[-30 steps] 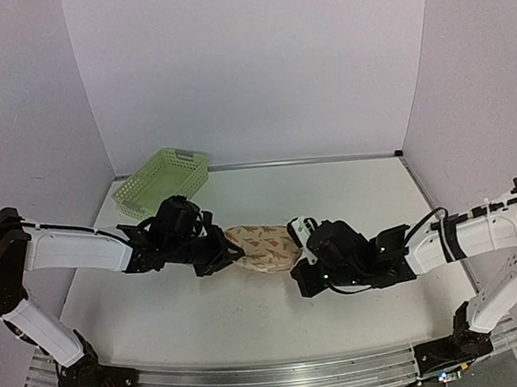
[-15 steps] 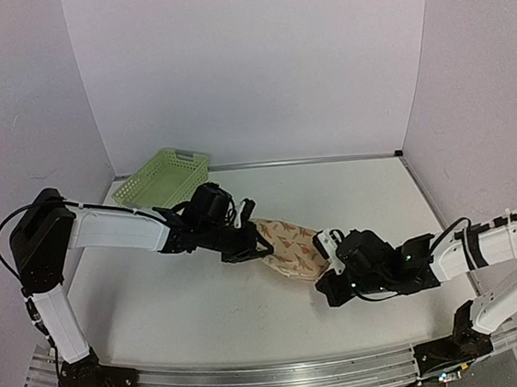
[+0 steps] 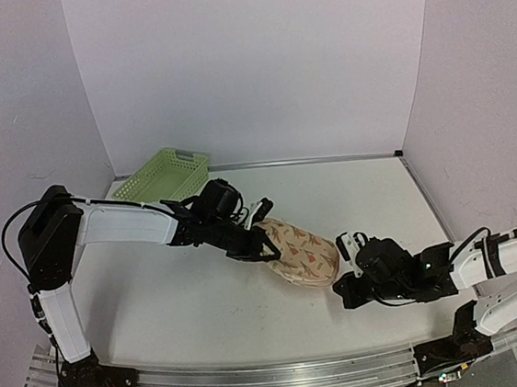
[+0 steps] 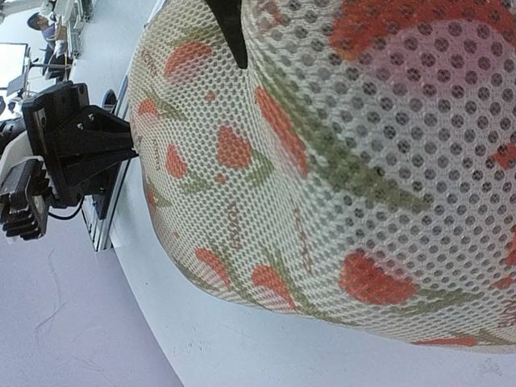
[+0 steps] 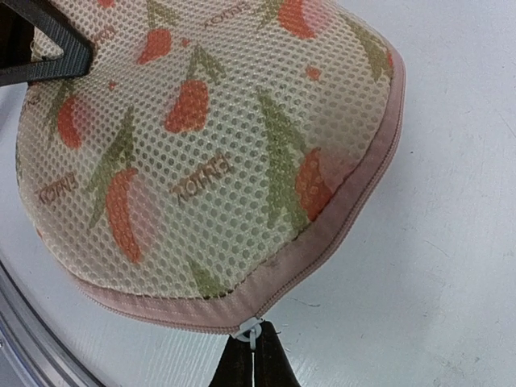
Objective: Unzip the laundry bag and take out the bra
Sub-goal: Unzip the zipper of the laundry bag, then place the laundry bag at the center of the board, then adjust the laundry bag at the center of the board.
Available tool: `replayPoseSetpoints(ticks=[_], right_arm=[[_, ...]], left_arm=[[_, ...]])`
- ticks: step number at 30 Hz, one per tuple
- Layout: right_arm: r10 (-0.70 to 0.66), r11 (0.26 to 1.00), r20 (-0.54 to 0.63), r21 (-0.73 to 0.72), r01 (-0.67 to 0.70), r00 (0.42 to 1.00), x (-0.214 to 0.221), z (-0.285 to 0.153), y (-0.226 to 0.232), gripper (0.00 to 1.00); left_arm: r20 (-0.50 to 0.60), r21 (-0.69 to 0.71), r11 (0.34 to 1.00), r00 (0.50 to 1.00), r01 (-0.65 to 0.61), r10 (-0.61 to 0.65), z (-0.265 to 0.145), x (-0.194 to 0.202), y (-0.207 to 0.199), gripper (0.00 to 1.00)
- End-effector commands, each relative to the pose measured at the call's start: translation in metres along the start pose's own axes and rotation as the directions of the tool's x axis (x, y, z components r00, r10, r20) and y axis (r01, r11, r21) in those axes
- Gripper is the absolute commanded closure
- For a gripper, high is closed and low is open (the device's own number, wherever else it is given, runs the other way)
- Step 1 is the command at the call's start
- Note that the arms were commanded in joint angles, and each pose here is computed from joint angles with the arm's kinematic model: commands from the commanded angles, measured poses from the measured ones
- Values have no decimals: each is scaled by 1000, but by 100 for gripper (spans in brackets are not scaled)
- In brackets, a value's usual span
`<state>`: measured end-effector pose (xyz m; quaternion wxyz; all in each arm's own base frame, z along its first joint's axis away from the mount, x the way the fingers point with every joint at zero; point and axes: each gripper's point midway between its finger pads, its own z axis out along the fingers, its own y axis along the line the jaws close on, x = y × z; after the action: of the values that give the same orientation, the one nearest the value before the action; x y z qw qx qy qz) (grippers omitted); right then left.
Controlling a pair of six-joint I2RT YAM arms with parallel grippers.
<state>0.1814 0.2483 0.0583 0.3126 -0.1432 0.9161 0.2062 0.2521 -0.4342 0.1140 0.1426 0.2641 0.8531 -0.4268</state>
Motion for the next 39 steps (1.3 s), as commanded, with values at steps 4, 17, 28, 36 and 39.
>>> replayPoseSetpoints(ticks=[4, 17, 28, 36, 39], right_arm=[[18, 1000, -46, -23, -19, 999, 12, -3, -2, 100], [113, 993, -39, -23, -114, 993, -6, 27, 29, 100], [137, 981, -43, -130, -142, 990, -44, 54, 89, 100], [116, 967, -42, -223, -122, 992, -67, 66, 135, 100], [116, 963, -31, -243, -120, 993, -75, 67, 145, 100]], left_arm=[[35, -28, 995, 995, -92, 93, -10, -27, 16, 100], [93, -128, 992, 996, 18, -6, -44, -36, 37, 43], [133, -112, 965, 966, 238, -223, -89, 0, 28, 25], [132, 37, 875, 866, 483, -483, -87, 35, 27, 23], [133, 83, 819, 808, 568, -574, -83, 48, 34, 22]])
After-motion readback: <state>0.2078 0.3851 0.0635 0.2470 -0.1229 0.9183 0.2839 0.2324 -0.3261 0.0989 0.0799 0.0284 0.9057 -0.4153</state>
